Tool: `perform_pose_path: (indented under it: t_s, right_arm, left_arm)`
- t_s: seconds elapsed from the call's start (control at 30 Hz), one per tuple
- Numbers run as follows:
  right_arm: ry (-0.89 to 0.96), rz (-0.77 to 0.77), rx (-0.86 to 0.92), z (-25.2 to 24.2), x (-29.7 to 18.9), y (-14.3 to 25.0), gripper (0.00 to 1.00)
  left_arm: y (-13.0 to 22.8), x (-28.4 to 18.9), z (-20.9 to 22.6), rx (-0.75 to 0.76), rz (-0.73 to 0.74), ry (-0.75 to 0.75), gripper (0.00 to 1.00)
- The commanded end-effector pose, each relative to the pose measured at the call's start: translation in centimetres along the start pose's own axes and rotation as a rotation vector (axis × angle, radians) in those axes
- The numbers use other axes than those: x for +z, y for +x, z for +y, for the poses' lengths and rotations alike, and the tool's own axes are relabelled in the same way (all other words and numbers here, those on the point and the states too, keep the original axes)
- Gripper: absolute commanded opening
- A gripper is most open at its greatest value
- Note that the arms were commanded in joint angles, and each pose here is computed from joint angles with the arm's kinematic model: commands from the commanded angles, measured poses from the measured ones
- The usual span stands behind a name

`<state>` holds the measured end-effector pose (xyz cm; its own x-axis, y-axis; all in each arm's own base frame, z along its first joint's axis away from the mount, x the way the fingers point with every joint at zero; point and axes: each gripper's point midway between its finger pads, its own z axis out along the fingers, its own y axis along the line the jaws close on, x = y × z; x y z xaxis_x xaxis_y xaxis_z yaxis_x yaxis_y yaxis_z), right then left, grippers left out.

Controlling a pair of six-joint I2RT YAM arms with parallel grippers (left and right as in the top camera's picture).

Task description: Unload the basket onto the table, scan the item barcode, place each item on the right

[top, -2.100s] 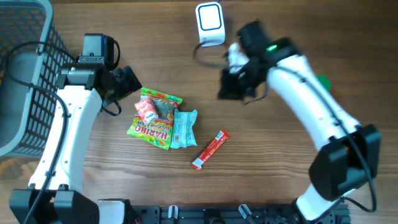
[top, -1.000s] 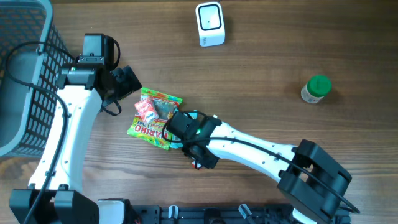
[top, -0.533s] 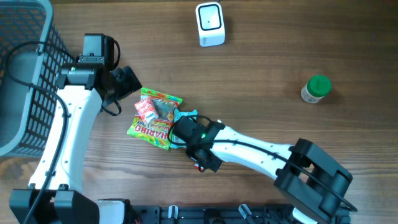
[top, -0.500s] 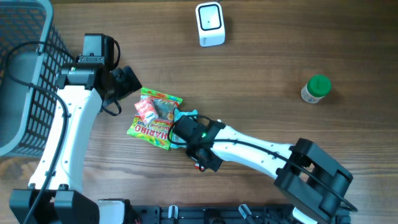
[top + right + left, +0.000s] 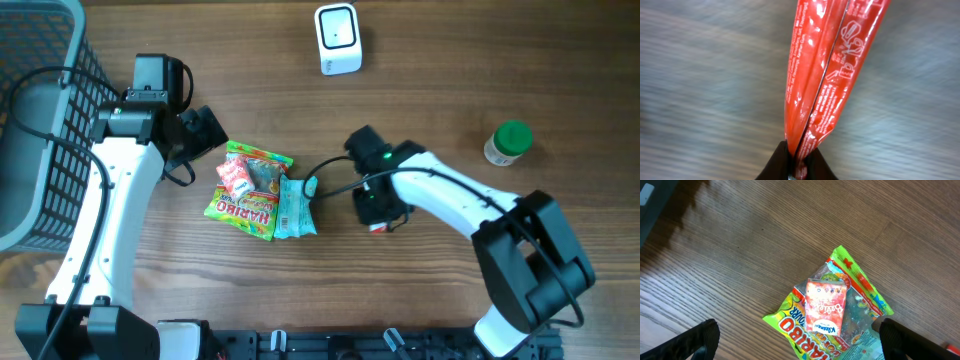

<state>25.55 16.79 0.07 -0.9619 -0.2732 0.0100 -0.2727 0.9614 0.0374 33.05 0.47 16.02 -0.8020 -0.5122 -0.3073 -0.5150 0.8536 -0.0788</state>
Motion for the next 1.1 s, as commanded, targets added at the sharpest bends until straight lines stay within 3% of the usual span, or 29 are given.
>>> perform_pose_path:
  t_s: [0.0,0.17,0.57,0.77,1.07]
  right_arm:
    - [0.09,-0.02,-0.119,-3.4,-0.2,-0.9,0.44]
    - [0.081,-0.018,-0.037,-5.2,-1.2,-1.7,0.31]
    - [-0.051,0.005,-0.021,-5.4,-3.2,-2.3,0.32]
    - [-0.279,0.013,-0.054,-3.6,-3.8,-1.9,0.36]
    - [-0.271,0.032,-0.037,-4.1,-2.0,-0.7,0.38]
  left_arm:
    - [-0.2,0.2,0.2,0.007,-0.001,-0.009,1.0]
    - [-0.2,0.2,0.2,0.007,-0.001,-0.009,1.0]
    - [-0.2,0.2,0.2,0.007,-0.001,-0.009,1.0]
    - [-0.2,0.2,0.2,0.007,-0.001,-0.009,1.0]
    - [-0.2,0.2,0.2,0.007,-0.001,-0.009,1.0]
